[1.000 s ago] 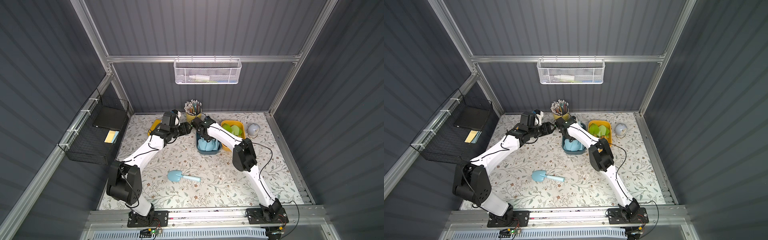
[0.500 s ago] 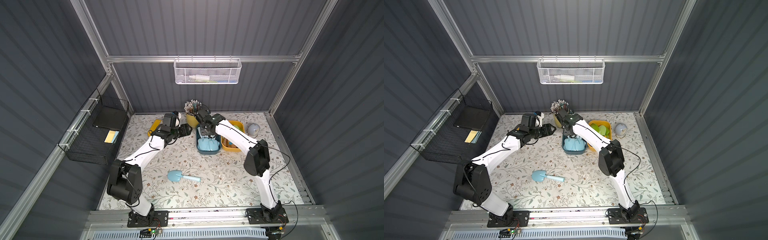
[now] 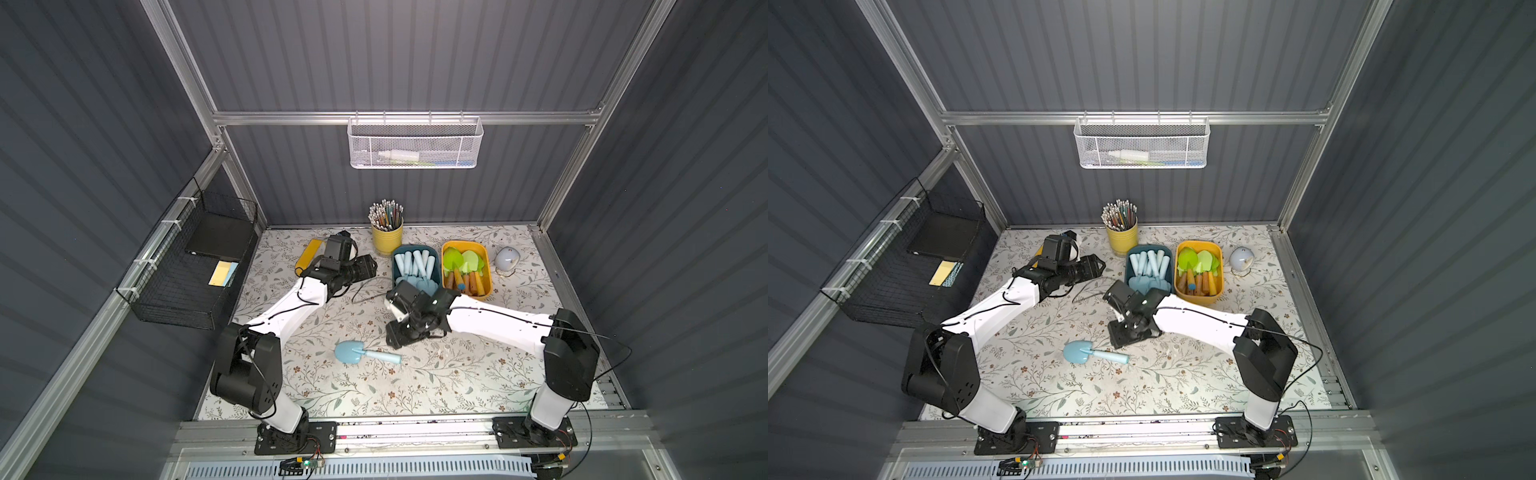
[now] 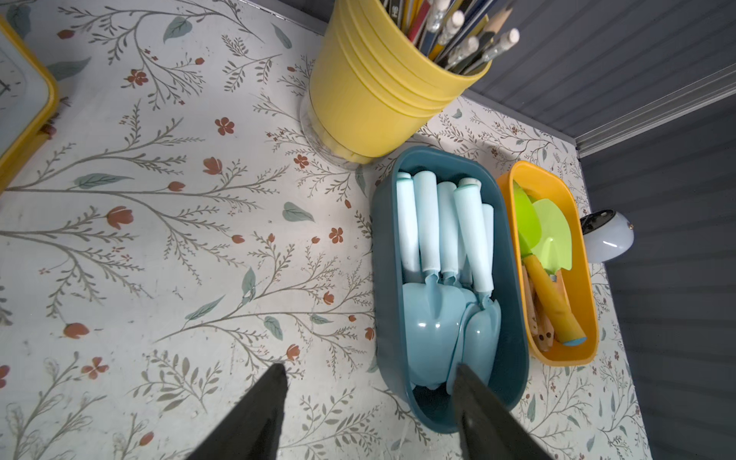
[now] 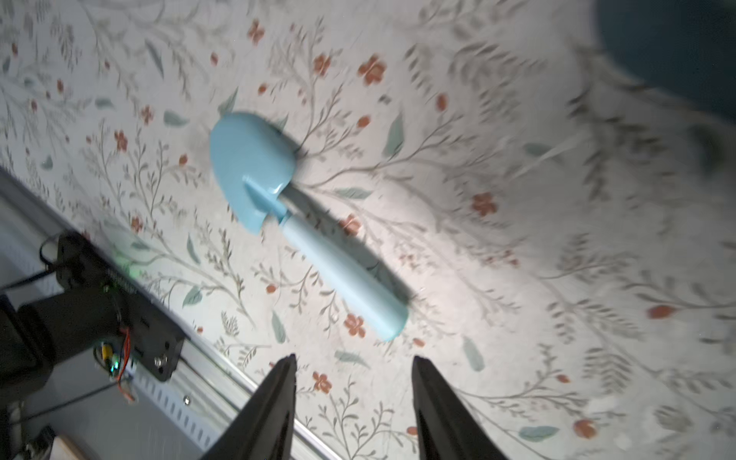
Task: Sort the small shovels by color and place them into the storage box
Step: Pick up the shovel from the center of the board.
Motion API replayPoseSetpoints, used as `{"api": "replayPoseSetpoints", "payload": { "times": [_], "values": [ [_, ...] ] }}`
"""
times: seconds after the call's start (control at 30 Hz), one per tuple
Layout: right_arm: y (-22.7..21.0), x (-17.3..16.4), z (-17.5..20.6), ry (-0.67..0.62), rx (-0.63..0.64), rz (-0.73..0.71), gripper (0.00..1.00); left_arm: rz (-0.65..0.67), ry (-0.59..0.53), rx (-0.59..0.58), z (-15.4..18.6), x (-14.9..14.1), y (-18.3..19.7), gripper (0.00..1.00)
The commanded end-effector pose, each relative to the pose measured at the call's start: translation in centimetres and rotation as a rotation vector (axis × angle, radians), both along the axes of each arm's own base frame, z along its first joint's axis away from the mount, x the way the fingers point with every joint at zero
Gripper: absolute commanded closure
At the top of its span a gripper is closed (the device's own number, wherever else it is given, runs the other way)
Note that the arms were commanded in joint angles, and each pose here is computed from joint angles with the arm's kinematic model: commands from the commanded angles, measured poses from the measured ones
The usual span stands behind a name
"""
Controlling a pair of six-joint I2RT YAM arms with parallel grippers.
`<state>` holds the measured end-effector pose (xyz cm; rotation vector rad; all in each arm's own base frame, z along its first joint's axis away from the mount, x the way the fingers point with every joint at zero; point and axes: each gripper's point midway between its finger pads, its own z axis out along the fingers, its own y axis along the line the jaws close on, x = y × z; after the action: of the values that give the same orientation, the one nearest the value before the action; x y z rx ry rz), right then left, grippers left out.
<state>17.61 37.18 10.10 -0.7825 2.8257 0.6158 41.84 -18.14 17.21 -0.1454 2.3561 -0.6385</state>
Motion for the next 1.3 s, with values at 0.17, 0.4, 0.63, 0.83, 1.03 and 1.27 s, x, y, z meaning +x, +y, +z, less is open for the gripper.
{"api": "replayPoseSetpoints", "payload": {
  "times": [0.17,0.4,0.63,0.83,1.03,1.27],
  "values": [
    [1.1,-6.0,-4.8,0.183,-0.040,0.091,0.63,-0.039,0.112,0.052,-5.9,-3.3,0.9,0.33],
    [1.9,-4.1,-7.0,0.179,-0.046,0.068,0.65,-0.049,0.190,0.078,-9.4,-5.7,1.6,0.34],
    [1.1,3.1,-6.8,0.128,0.008,-0.105,0.63,-0.086,0.274,0.093,-12.3,-8.7,2.1,0.41],
    [2.3,8.3,-5.4,0.112,0.097,-0.210,0.60,-0.130,0.298,0.083,-12.8,-9.9,1.8,0.57],
    [3.5,9.2,-5.4,0.165,0.139,-0.243,0.54,-0.166,0.314,0.071,-13.4,-10.2,1.3,0.64],
    [0.9,7.7,-6.7,0.192,-0.004,-0.311,0.54,-0.206,0.333,0.064,-13.9,-10.9,1.0,0.75]
  ]
}}
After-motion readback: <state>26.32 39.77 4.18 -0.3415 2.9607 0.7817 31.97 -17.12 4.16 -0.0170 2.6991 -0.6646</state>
